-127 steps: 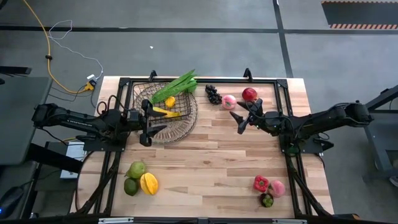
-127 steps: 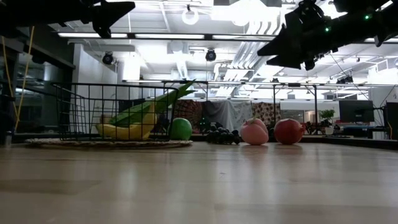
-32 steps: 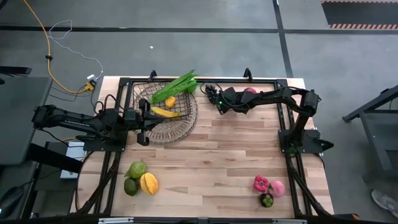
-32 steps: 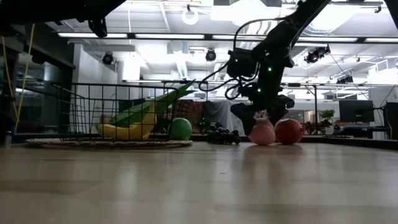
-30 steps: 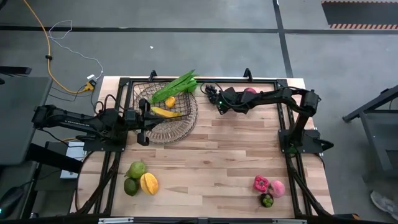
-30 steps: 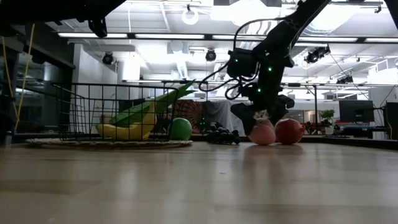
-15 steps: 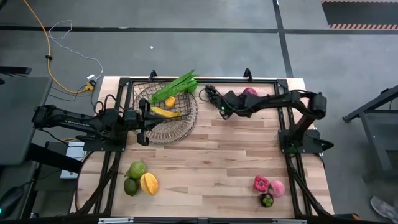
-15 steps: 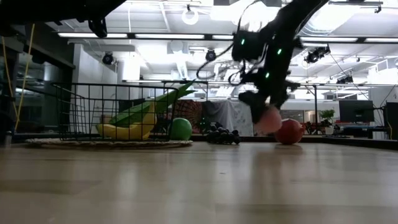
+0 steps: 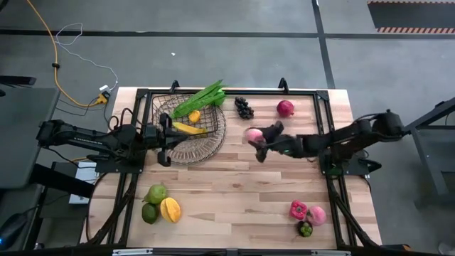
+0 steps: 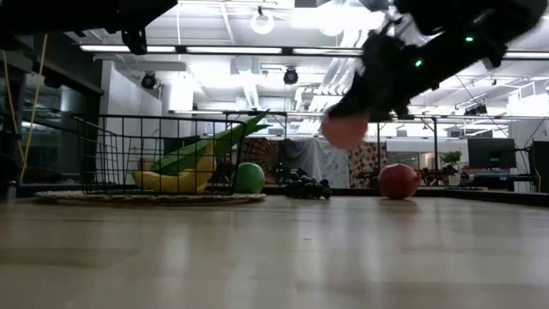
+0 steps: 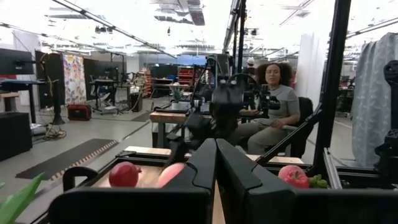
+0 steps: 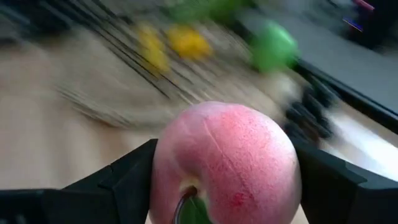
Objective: Build produce basket
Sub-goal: Put the top peach into the wire basket
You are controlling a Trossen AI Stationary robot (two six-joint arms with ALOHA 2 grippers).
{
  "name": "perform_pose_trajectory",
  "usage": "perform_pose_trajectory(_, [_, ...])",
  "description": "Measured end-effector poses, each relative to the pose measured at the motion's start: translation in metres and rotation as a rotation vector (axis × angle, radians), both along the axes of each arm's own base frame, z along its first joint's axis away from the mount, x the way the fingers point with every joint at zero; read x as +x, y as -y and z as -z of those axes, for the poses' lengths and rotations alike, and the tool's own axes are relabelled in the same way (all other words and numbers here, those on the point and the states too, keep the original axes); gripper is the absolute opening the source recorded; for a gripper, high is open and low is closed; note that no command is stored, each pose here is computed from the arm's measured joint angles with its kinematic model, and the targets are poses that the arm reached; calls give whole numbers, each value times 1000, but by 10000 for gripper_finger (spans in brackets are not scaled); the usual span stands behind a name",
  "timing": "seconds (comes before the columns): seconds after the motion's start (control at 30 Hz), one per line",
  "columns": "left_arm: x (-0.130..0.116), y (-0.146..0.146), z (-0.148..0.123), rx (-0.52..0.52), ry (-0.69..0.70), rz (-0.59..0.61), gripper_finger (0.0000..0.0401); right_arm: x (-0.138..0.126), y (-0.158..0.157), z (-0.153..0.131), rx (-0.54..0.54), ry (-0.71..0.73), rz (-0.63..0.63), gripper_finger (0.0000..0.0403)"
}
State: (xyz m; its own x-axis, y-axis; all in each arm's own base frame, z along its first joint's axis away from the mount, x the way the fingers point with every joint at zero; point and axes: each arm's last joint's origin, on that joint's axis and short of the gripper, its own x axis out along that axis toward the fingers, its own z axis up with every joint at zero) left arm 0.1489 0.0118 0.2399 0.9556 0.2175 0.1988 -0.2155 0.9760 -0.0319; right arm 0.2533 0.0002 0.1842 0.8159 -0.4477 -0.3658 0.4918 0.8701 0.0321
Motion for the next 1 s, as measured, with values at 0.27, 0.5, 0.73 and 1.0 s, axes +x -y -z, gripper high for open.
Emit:
perform_pose_trajectory(0.27, [0, -1, 0, -7, -3, -27, 0, -13, 5, -19, -96, 344, -310, 296])
perform_pose_trajectory(0.5, [1, -1, 2, -23, -17, -20, 0, -13, 7, -19, -123, 330, -366, 296])
perform_pose_trajectory(0.73, [1, -1, 2, -24, -18, -24, 0, -13, 7, -20, -128, 342, -368, 296])
perform_pose_trajectory(1.0, [0, -2, 2, -34, -18, -73, 0, -13, 7, -19, -104, 337, -364, 296])
